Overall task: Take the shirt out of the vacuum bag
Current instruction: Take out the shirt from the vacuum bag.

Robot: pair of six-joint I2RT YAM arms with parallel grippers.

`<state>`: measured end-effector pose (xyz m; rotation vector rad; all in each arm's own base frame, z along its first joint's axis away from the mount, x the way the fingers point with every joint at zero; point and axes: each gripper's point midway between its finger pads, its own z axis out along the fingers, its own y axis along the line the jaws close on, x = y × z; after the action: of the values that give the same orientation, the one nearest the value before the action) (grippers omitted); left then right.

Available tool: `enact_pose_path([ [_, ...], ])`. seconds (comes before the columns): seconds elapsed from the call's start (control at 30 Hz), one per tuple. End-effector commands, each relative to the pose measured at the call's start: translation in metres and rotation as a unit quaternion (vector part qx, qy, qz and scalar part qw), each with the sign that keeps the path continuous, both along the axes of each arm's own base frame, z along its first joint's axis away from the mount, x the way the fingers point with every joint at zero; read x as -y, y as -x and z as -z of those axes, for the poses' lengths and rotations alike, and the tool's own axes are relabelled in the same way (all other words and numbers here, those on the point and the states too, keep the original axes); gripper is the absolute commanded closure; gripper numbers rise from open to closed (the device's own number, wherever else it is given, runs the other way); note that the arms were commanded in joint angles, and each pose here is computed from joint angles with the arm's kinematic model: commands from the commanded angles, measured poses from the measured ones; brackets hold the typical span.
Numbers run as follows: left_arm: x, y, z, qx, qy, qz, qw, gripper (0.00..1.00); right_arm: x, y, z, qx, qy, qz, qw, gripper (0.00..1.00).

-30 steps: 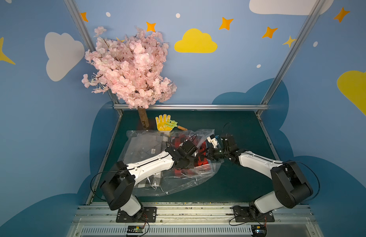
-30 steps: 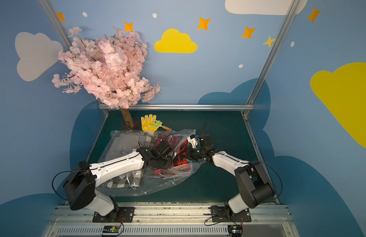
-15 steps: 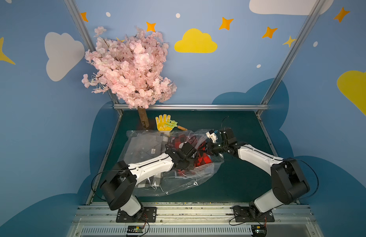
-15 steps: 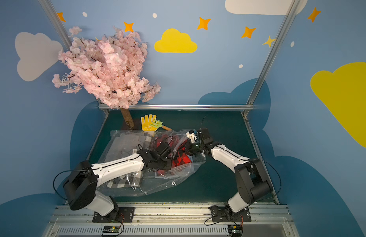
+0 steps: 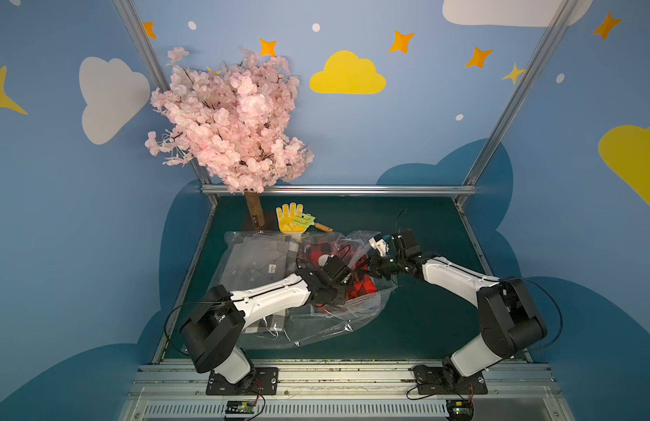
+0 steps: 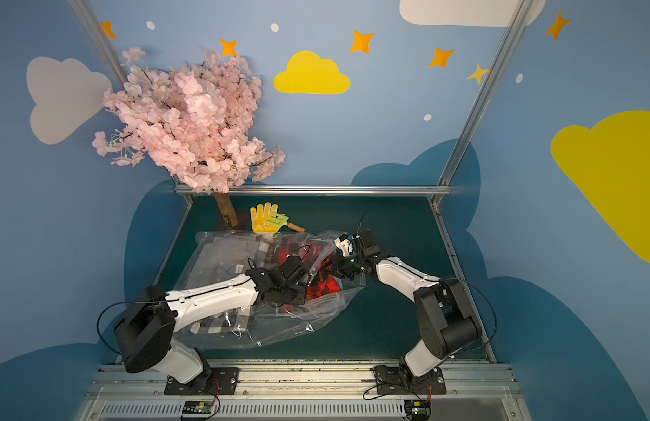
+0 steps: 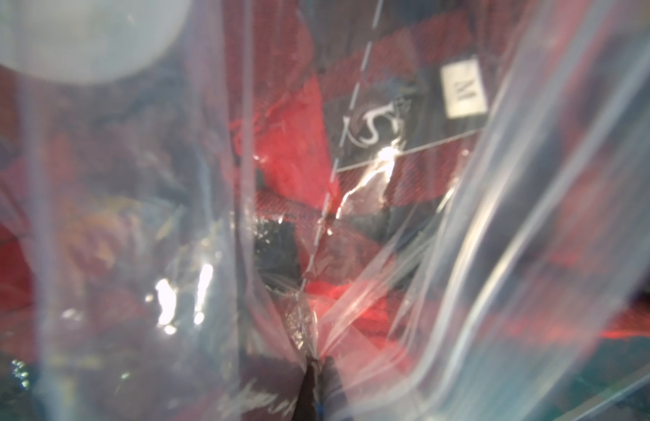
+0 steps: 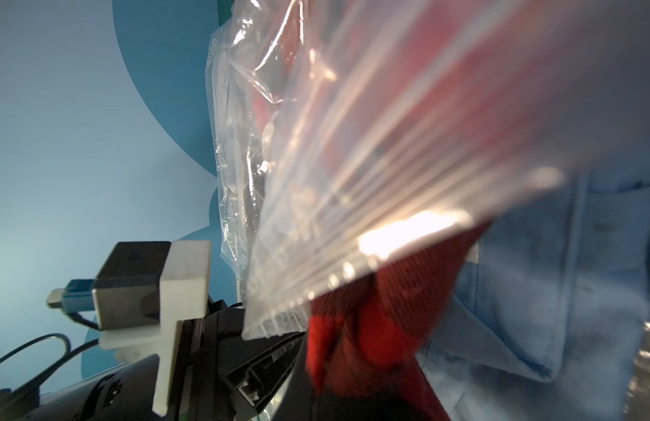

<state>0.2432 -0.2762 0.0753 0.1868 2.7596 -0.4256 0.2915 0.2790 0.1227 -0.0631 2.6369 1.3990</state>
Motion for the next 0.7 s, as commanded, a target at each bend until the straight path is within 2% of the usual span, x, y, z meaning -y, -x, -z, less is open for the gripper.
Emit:
enact_pose_path([
  [0.0, -0.016, 0.004, 0.008, -0.015, -0.037, -0.004, 0.999, 0.95, -0.001, 0.0, -0.014, 0.023, -0.012, -0.011, 1.0, 1.0],
  [0.43, -0.028, -0.013, -0.001, -0.011, -0.051, -0.006, 0.999, 0.94, -0.004, 0.0, -0.111, 0.101, -0.06, -0.027, 0.993, 1.0],
  [0.67, -0.034, -0.013, 0.004, -0.017, -0.058, -0.012, 0.998, 0.95, -0.002, -0.001, -0.139, 0.119, -0.079, -0.026, 0.989, 1.0],
])
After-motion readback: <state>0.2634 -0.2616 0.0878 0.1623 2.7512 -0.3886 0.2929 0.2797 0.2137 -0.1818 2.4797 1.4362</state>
